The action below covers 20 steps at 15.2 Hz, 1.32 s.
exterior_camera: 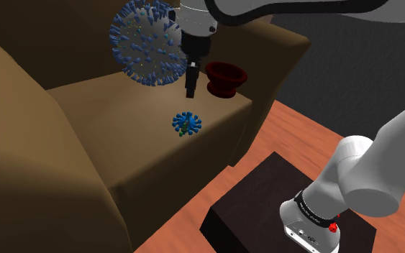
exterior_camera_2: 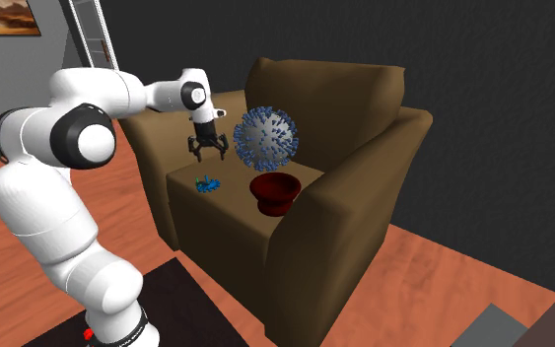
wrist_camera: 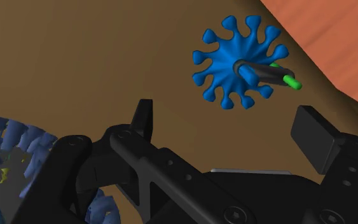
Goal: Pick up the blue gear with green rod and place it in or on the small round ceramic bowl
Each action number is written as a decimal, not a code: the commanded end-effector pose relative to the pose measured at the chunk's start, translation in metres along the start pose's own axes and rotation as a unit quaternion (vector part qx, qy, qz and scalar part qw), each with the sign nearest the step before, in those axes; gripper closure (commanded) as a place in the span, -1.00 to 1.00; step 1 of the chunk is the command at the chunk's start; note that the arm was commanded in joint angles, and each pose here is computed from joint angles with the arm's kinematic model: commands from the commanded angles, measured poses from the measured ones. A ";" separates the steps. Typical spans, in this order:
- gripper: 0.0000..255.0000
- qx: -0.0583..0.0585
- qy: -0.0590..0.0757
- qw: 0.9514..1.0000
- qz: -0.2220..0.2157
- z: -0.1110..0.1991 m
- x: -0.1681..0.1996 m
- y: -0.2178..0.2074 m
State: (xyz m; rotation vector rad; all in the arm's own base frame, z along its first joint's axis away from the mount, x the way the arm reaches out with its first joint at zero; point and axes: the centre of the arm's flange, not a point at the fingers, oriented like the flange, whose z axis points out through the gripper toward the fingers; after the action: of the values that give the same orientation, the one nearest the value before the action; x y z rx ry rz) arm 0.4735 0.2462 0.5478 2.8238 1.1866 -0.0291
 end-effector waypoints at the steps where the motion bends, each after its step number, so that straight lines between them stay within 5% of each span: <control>1: -1.00 -0.001 -0.006 1.000 -0.009 0.019 0.003 -0.021; 11: -1.00 -0.001 -0.014 1.000 -0.022 0.079 0.003 -0.046; 19: -1.00 -0.001 -0.014 1.000 -0.022 0.082 0.003 -0.046; 20: 1.00 -0.001 -0.014 1.000 -0.022 0.082 0.003 -0.046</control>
State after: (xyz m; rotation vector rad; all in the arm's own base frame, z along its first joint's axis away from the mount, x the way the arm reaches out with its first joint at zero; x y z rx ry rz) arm 0.4439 0.2736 0.4629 2.7858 1.2412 -0.0698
